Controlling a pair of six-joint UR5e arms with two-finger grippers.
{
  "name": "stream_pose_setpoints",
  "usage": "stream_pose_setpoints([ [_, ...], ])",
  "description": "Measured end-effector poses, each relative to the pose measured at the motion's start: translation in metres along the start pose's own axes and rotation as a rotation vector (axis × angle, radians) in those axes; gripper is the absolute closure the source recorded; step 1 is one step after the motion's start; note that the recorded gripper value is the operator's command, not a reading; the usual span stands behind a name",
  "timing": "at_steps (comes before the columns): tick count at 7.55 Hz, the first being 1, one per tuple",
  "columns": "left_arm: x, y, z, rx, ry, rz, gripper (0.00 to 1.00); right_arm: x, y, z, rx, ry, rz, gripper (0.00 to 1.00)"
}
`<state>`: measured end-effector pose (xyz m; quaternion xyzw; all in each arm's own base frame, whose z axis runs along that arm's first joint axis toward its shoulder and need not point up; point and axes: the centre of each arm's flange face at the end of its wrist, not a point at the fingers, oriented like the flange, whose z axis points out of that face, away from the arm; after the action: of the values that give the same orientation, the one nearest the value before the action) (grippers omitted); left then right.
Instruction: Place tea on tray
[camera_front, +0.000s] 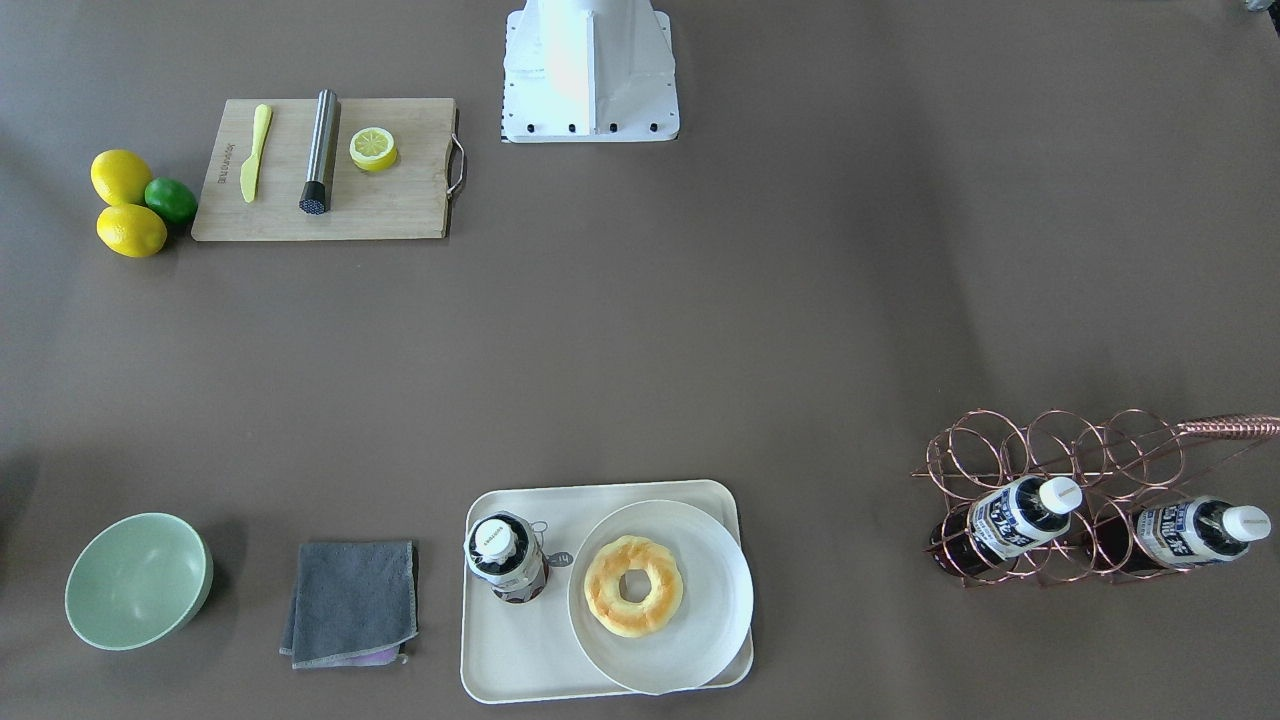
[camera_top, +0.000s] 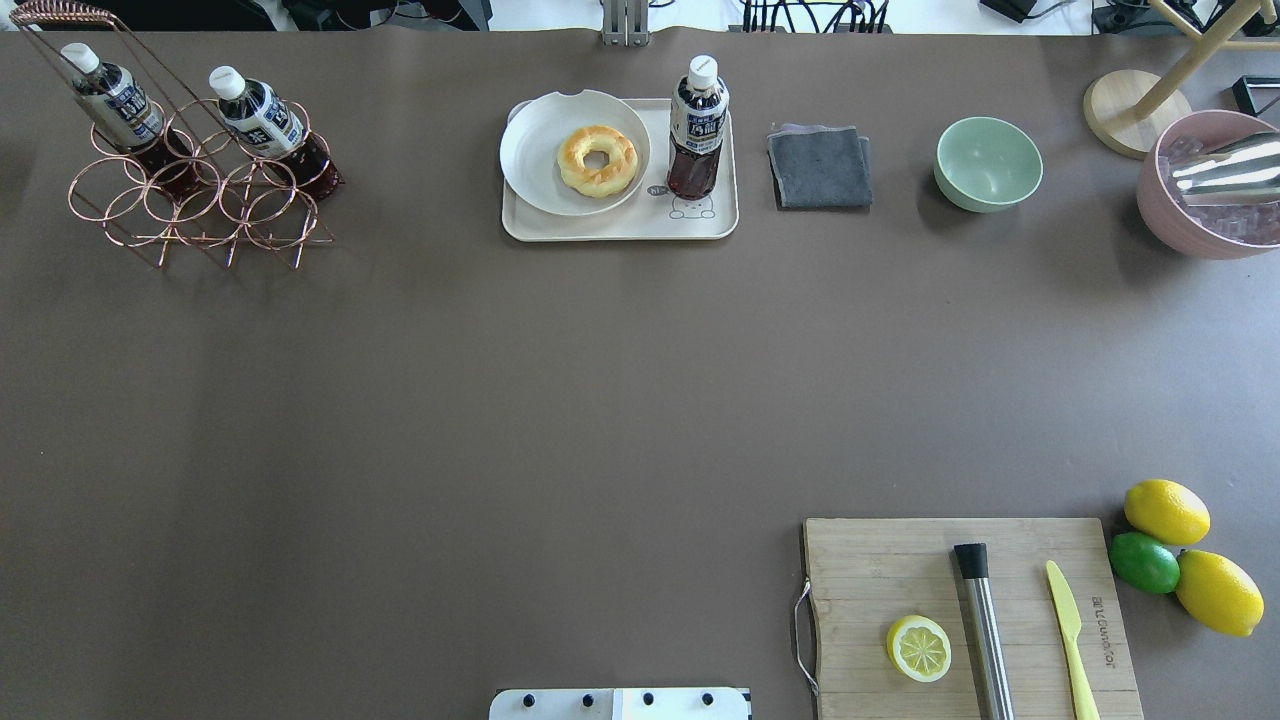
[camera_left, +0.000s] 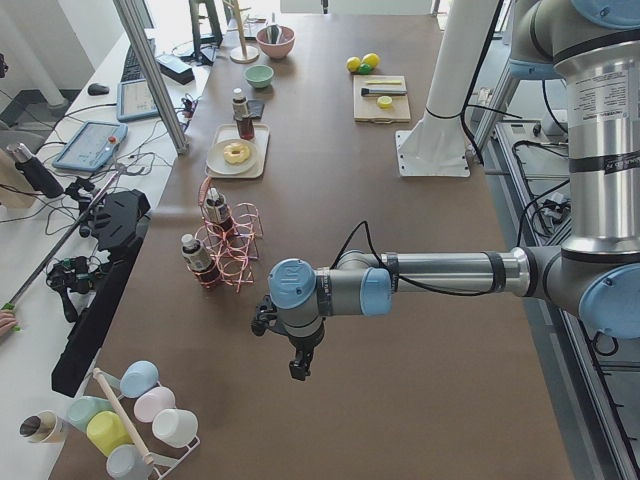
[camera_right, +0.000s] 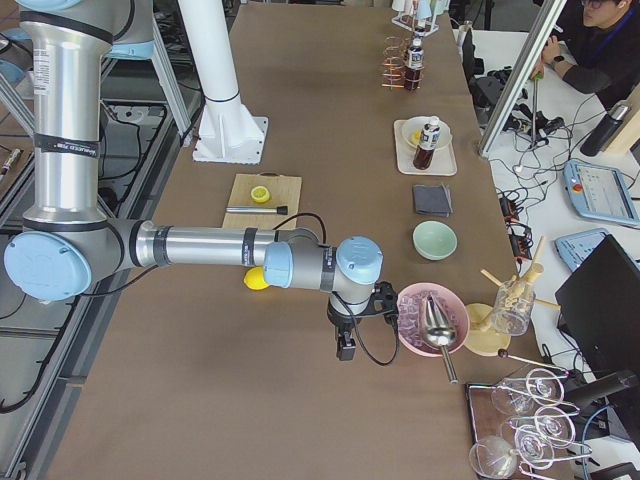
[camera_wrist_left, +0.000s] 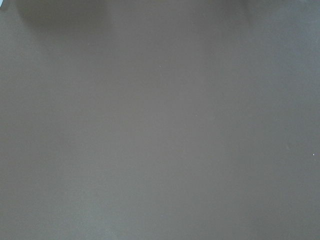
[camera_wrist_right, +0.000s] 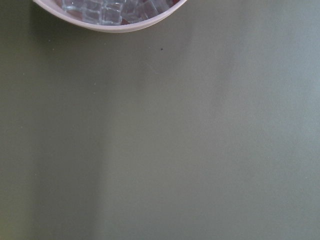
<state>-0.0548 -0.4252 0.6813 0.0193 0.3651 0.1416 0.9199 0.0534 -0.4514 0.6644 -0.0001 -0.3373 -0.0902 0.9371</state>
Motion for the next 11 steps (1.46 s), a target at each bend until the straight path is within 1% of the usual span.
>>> stream_pose_setpoints([
  [11, -0.0017, 0.0031, 0.0007, 0.000, -0.002, -0.004, 0.01, -0.0037, -0.0018, -0.0039, 0.009, -0.007, -0.008, 0.00],
])
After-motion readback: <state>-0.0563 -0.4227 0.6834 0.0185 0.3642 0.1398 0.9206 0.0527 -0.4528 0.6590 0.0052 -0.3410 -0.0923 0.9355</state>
